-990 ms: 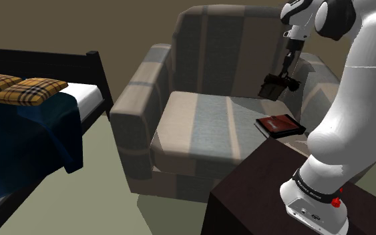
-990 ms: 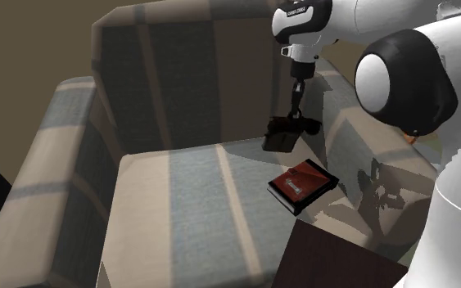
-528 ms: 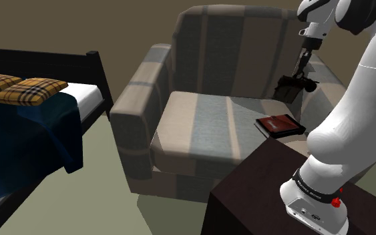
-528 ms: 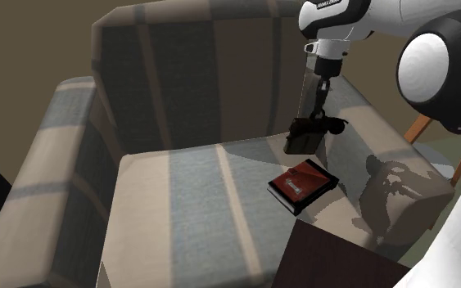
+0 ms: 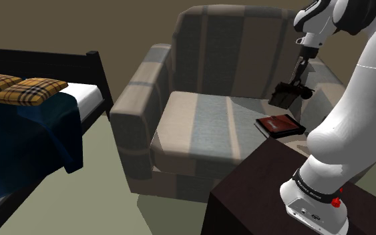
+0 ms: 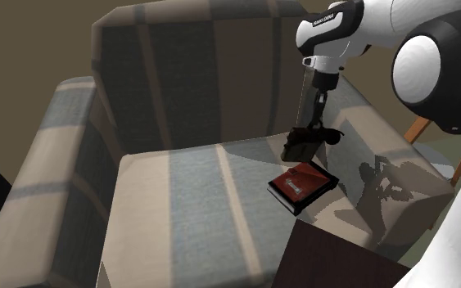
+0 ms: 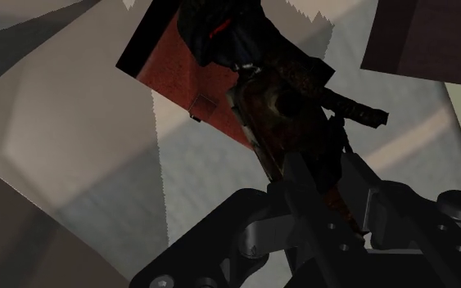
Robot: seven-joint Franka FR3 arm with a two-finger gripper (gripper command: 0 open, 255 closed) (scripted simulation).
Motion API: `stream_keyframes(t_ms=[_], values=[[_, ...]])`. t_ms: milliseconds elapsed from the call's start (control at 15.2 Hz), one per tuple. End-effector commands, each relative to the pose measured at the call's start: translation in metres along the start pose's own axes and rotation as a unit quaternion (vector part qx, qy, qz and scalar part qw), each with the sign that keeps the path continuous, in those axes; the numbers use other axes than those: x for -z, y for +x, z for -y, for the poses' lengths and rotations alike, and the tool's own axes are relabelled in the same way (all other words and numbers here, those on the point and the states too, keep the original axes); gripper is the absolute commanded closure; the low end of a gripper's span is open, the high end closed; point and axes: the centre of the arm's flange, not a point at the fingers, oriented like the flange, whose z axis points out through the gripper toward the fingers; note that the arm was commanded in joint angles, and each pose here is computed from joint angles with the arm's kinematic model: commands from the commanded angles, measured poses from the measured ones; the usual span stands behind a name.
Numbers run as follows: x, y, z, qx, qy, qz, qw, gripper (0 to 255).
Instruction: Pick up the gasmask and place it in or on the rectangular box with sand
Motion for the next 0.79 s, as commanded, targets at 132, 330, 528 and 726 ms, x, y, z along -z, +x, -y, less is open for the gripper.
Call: stream_keyframes(t_ms=[132, 330, 528, 726], values=[[-0.02, 0.0, -0.004, 0.0, -0.001, 0.0, 1.0, 255], [-0.036, 0.001, -0.007, 0.0, -0.001, 0.0, 1.0, 255], [-0.051, 0.001, -0.01, 0.0, -0.001, 0.0, 1.0, 255], [-0.067, 0.001, -0.013, 0.0, -0.001, 0.0, 1.0, 255]])
